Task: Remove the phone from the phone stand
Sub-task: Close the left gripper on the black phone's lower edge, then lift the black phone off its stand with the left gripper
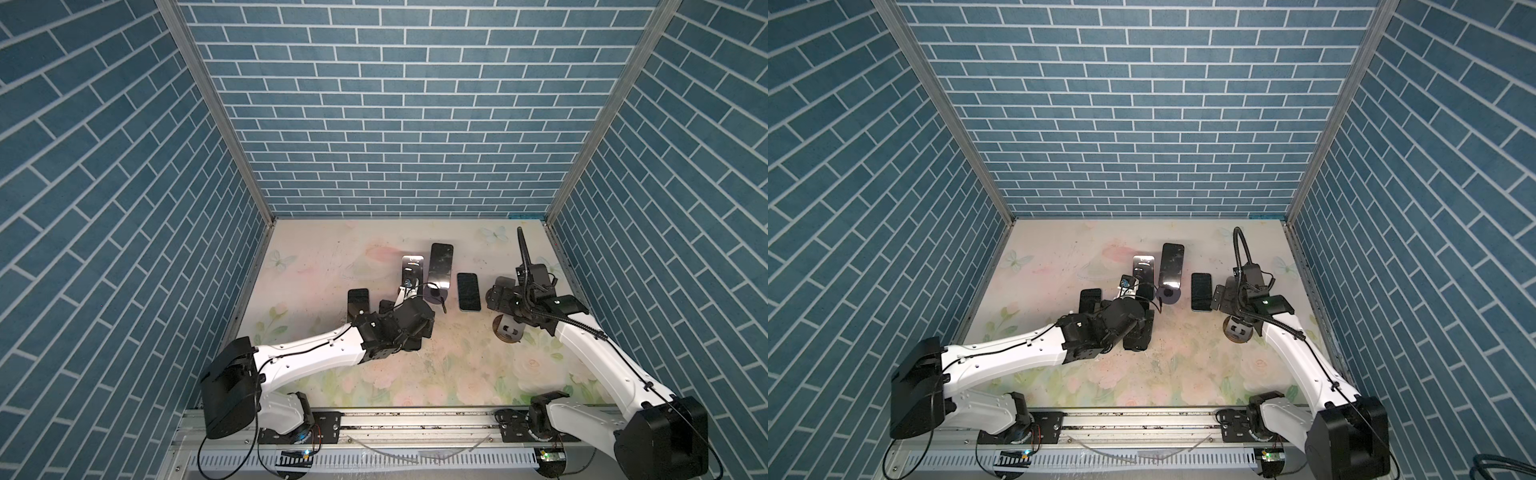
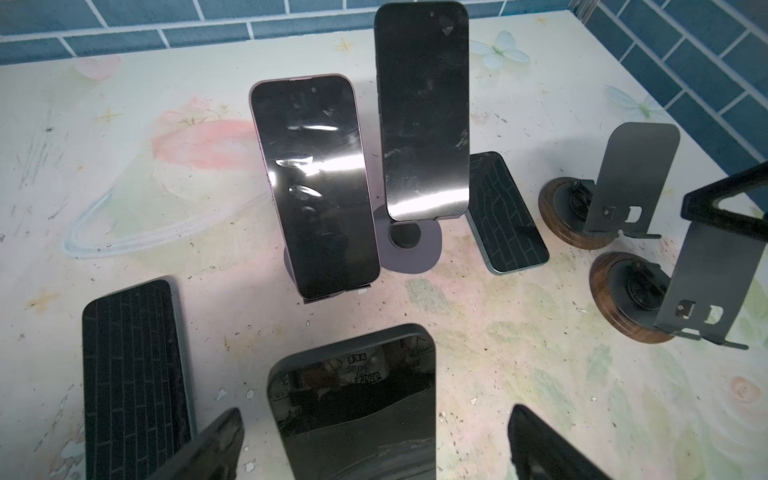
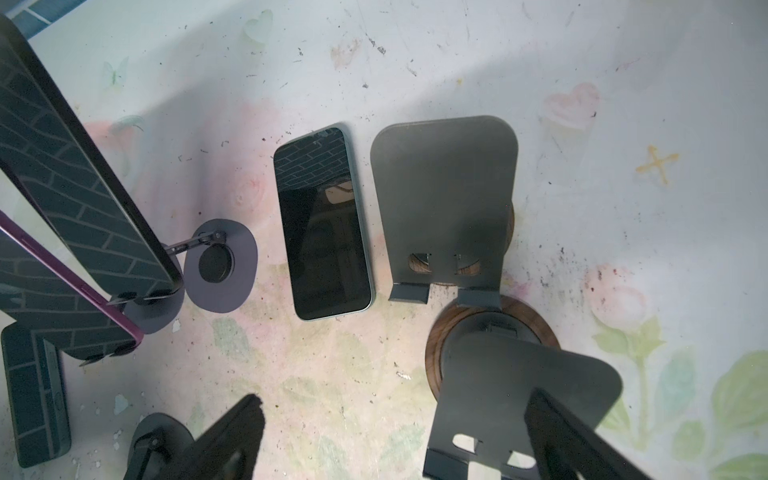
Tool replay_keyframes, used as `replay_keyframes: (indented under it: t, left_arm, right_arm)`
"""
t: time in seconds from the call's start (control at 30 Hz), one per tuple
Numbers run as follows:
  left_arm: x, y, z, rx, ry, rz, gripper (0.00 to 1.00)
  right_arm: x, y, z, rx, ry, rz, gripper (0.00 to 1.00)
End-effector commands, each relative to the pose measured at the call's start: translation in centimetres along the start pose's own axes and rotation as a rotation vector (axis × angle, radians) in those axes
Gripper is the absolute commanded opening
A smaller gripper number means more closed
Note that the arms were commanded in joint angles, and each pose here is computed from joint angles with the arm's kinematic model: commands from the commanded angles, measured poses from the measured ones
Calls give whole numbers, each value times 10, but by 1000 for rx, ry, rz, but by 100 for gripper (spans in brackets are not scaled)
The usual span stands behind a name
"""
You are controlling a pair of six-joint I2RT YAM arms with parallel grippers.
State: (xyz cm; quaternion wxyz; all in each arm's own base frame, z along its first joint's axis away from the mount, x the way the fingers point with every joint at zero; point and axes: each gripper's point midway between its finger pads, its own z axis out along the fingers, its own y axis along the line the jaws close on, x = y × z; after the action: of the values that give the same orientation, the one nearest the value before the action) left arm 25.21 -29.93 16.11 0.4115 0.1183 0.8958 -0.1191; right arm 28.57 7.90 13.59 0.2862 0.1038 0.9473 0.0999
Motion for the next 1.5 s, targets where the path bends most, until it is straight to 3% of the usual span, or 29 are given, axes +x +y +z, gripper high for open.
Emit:
replay_keyframes:
  t: [0.0, 0.37, 0.83, 1.0, 1.17, 1.47]
  left_arm:
    - [0, -1, 4, -48, 15, 8, 100]
    - [6, 13, 19, -218, 61, -13, 100]
    - [10, 18, 23, -246, 56, -22, 98]
    - [13, 19, 25, -251, 58, -17, 92]
    - [14, 18, 26, -246, 56, -20, 80]
    - [7, 20, 20, -233, 30, -3, 71]
  right_arm:
    - [9, -6, 1, 13, 5, -35, 99]
    - [14, -10, 5, 33, 17, -62, 99]
    - [16, -11, 13, 38, 33, -70, 99]
    - [18, -12, 14, 40, 36, -69, 99]
    - [20, -13, 15, 42, 42, -68, 99]
    - [19, -13, 13, 43, 42, -65, 99]
